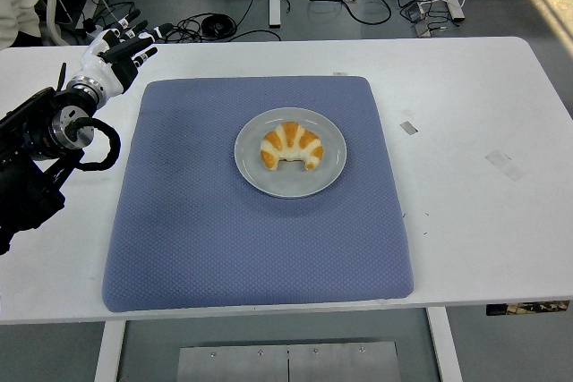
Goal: Place the bread on the table
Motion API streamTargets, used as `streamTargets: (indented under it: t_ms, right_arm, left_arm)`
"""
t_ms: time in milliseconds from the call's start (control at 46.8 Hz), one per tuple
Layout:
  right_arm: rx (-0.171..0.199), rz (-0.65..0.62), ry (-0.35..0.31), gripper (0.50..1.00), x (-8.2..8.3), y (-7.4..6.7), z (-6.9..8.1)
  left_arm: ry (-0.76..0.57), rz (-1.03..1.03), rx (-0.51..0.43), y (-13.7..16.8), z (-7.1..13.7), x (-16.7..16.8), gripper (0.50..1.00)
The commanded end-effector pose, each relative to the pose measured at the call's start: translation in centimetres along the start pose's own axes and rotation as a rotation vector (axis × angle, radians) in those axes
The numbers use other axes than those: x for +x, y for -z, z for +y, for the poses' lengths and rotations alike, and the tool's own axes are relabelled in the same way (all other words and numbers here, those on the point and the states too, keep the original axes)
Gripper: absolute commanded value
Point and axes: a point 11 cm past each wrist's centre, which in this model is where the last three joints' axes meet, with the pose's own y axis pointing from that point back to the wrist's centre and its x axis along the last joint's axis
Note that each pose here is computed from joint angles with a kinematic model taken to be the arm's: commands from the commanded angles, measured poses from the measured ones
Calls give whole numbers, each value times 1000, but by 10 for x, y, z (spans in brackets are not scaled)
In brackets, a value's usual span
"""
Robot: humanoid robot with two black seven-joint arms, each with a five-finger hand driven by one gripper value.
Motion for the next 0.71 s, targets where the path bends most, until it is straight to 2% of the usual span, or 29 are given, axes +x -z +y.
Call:
streamTargets:
  t_ms: [0, 684]
  right_arm:
    - [0, 0, 0, 1000, 0, 0, 0]
    - [0, 0, 0, 1000, 0, 0, 0]
  left_arm:
    - [-1, -3, 2, 1, 0, 0, 980]
    - [1, -3, 2, 1, 0, 0, 980]
